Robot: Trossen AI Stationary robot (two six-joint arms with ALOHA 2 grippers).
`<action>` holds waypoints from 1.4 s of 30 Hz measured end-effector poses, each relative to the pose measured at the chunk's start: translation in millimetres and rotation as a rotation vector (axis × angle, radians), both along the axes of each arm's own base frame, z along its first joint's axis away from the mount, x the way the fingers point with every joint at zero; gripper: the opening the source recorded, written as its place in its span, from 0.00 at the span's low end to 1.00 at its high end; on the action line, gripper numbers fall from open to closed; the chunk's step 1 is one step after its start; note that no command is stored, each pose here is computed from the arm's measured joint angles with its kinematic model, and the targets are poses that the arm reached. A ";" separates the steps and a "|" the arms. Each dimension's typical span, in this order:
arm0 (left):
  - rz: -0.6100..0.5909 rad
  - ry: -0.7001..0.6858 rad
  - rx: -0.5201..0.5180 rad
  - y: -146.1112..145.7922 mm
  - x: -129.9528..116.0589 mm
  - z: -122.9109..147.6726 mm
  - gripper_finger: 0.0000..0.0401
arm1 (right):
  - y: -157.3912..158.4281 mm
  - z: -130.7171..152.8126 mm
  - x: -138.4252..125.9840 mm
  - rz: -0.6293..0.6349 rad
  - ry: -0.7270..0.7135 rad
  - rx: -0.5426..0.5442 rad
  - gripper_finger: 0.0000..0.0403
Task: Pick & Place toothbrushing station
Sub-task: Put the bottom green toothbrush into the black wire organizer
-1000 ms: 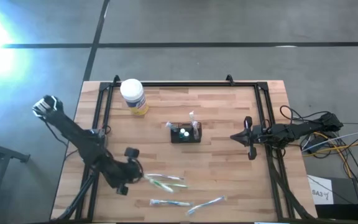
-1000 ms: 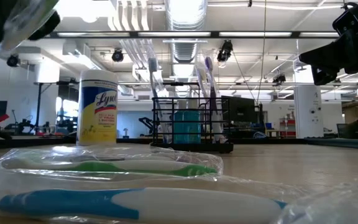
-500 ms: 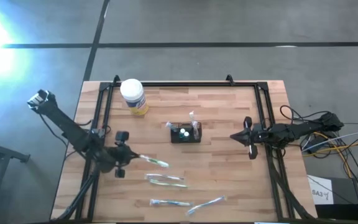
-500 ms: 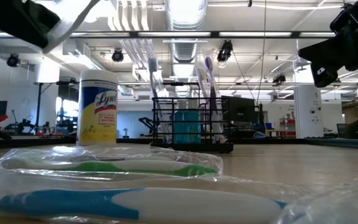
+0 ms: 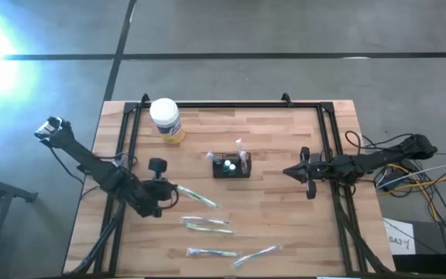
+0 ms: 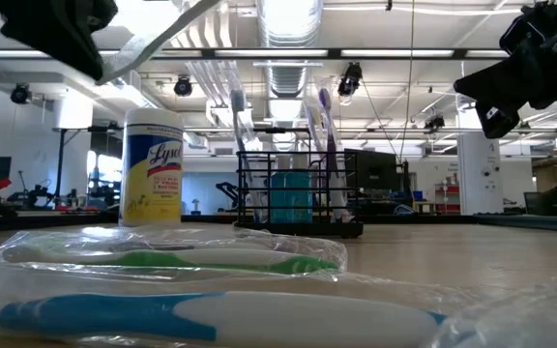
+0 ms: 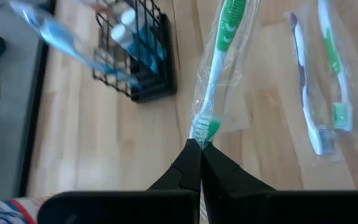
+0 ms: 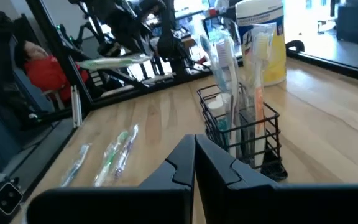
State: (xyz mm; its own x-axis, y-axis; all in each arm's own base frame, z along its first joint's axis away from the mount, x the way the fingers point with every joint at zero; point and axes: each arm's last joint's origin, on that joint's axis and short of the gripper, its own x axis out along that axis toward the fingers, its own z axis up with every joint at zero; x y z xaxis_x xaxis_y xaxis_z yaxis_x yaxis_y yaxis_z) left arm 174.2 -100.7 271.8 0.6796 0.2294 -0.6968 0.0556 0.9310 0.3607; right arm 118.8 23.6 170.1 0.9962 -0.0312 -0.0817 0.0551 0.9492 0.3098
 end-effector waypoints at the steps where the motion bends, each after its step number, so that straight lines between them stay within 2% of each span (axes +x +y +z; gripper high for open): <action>1: -0.007 0.002 0.015 -1.5 3.4 3.8 0.01 | 0.5 3.3 1.7 0.000 0.004 -0.001 0.02; 6: 0.015 0.040 0.053 -3.0 20.3 21.5 0.00 | 4.5 34.2 16.5 0.003 0.042 -0.038 0.02; 14: 0.088 0.111 0.091 -5.9 49.3 41.4 0.00 | 12.7 98.8 51.6 -0.036 0.318 -0.142 0.02; 22: 0.153 0.175 0.156 -6.2 79.5 51.1 0.00 | 25.8 149.4 100.0 -0.023 0.526 -0.224 0.02; 27: 0.181 0.198 0.196 -6.1 97.1 51.5 0.01 | 37.2 164.8 138.7 0.014 0.602 -0.320 0.04; 31: 0.231 0.205 0.234 -3.5 105.2 51.1 0.00 | 48.3 169.4 166.7 0.048 0.660 -0.376 0.13; 37: 0.266 0.190 0.273 1.1 108.0 50.1 0.00 | 64.3 160.1 201.5 0.076 0.794 -0.421 0.34; 42: 0.276 0.185 0.277 2.6 108.6 50.0 0.01 | 68.6 149.8 222.7 -0.014 0.869 -0.487 0.49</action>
